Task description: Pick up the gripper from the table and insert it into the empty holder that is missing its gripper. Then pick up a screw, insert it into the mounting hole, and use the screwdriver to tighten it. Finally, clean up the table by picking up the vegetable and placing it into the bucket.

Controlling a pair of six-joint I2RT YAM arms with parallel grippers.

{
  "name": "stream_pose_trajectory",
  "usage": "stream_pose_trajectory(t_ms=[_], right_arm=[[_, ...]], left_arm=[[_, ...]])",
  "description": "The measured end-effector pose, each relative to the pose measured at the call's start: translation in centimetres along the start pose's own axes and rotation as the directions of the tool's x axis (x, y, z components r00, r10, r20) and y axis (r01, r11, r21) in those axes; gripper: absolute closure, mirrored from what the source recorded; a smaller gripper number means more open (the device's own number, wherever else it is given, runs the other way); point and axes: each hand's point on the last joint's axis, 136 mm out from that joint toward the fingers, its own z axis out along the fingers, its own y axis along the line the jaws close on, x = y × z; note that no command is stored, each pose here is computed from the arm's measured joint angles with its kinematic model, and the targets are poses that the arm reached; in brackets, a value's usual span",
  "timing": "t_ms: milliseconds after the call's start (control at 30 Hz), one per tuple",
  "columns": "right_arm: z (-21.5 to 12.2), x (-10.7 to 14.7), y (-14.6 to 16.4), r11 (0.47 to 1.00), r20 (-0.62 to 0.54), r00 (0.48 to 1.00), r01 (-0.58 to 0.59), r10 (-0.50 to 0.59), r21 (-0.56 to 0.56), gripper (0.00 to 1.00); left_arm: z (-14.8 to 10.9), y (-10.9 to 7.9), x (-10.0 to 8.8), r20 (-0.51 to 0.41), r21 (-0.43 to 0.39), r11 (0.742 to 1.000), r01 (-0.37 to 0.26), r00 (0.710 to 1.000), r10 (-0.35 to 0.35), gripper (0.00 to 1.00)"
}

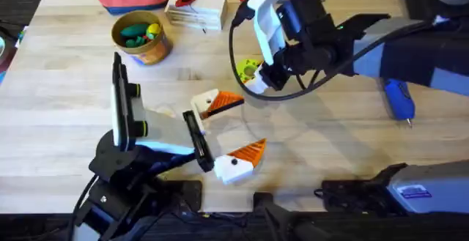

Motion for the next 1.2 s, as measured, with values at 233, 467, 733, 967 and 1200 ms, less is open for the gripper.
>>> stream_pose_trajectory(t_ms=[233, 467, 733, 967, 1200], right_arm=[[1.4, 1.0, 0.1, 0.999, -0.052, 0.998, 0.021, -0.020, 0.029, 0.506], [1.4, 0.9, -0.1, 0.999, -0.051, 0.998, 0.025, -0.023, 0.040, 0.627], [1.4, 0.9, -0.2, 0.999, -0.052, 0.998, 0.025, -0.023, 0.047, 0.674], [1.7, 0.9, -0.1, 0.999, -0.055, 0.998, 0.029, -0.026, 0.043, 0.709], [2.2, 0.6, 0.3, 0.998, -0.057, 0.997, 0.047, -0.045, 0.041, 0.941]], left_arm=[[0.0, 0.0, 0.0, 0.000, 0.000, 1.000, 0.000, 1.000, 0.000, 0.015], [0.0, 0.0, 0.0, 0.000, 0.000, 1.000, 0.000, 1.000, 0.000, 0.015], [0.0, 0.0, 0.0, 0.000, 0.000, 1.000, 0.000, 1.000, 0.000, 0.015], [0.0, 0.0, 0.0, 0.000, 0.000, 1.000, 0.000, 1.000, 0.000, 0.016], [0.0, 0.0, 0.0, 0.000, 0.000, 1.000, 0.000, 1.000, 0.000, 0.015]])
